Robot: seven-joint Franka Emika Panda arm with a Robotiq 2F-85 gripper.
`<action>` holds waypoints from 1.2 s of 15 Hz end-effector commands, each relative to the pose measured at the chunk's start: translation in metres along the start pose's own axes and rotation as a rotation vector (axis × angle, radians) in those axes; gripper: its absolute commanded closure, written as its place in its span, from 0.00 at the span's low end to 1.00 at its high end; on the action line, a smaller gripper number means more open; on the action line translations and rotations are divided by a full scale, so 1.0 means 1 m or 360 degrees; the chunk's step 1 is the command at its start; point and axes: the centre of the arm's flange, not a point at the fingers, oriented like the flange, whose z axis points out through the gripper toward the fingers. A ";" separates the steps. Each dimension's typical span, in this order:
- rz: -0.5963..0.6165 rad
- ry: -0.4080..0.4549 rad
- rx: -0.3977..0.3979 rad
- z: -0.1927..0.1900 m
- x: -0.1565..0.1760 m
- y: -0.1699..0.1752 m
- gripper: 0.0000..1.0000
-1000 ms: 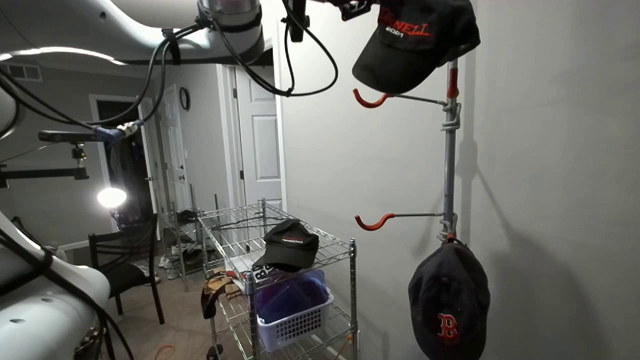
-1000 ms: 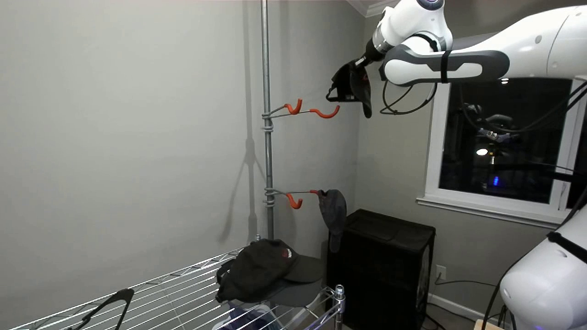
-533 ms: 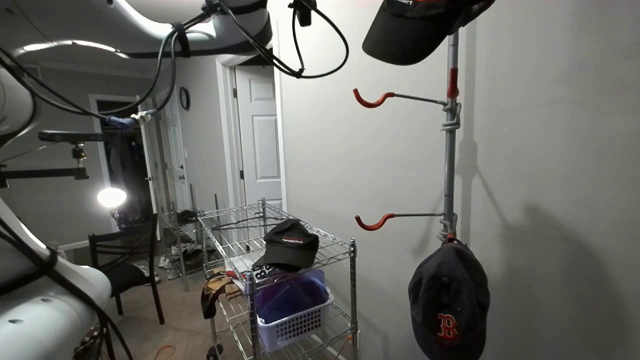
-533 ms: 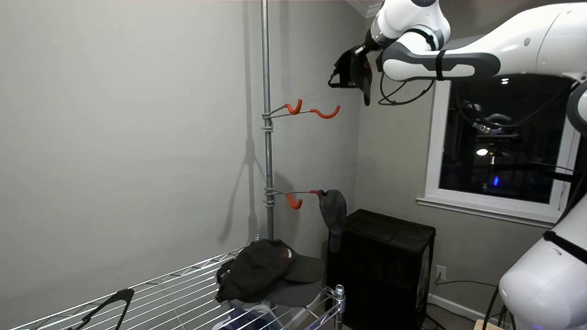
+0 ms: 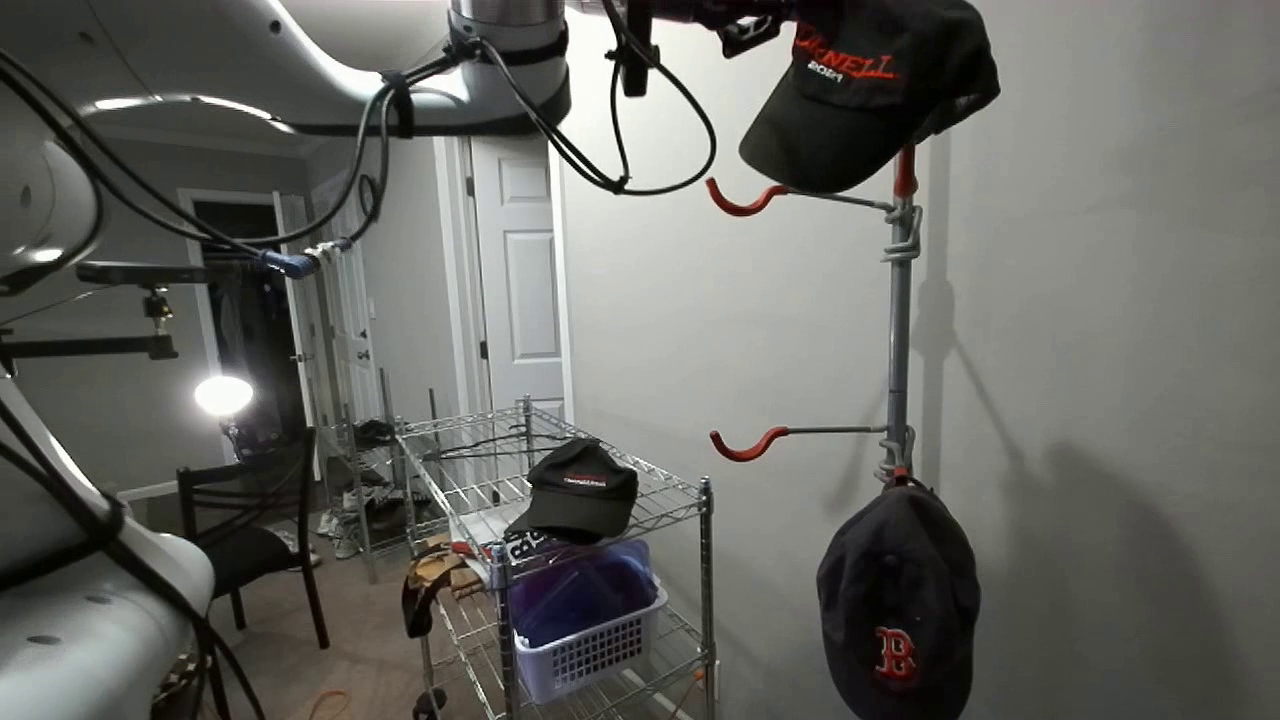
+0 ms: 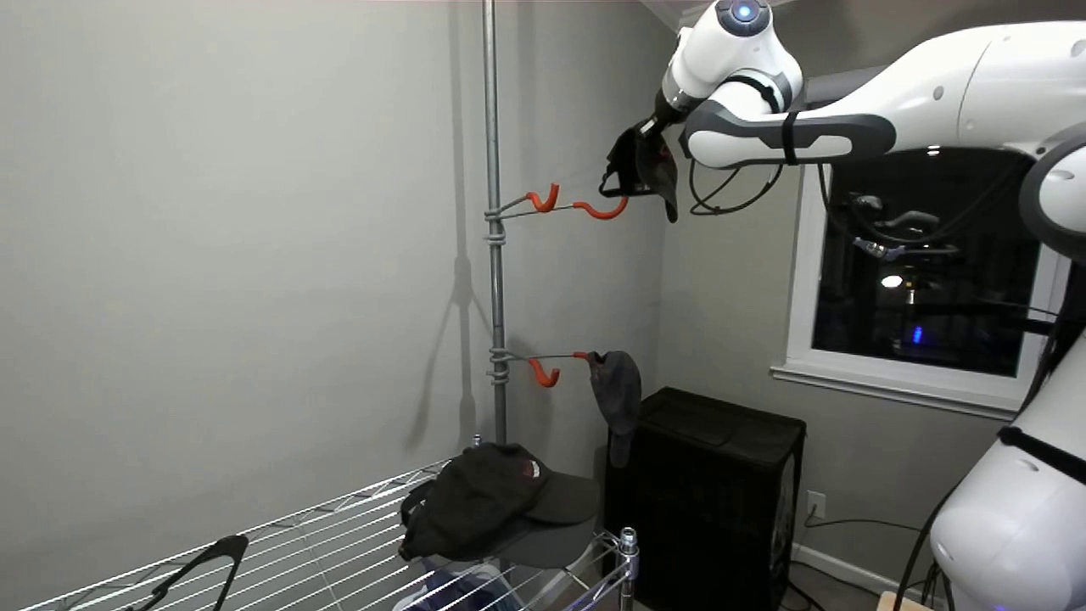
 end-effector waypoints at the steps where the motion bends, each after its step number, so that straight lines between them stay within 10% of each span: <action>1: -0.0135 -0.0072 0.0037 0.011 -0.009 -0.015 0.98; 13: -0.0463 -0.0197 0.0157 0.015 -0.016 -0.046 0.98; 14: -0.0474 -0.0203 0.0168 0.015 -0.016 -0.049 0.72; 18: -0.0502 -0.0212 0.0189 0.011 -0.015 -0.053 0.52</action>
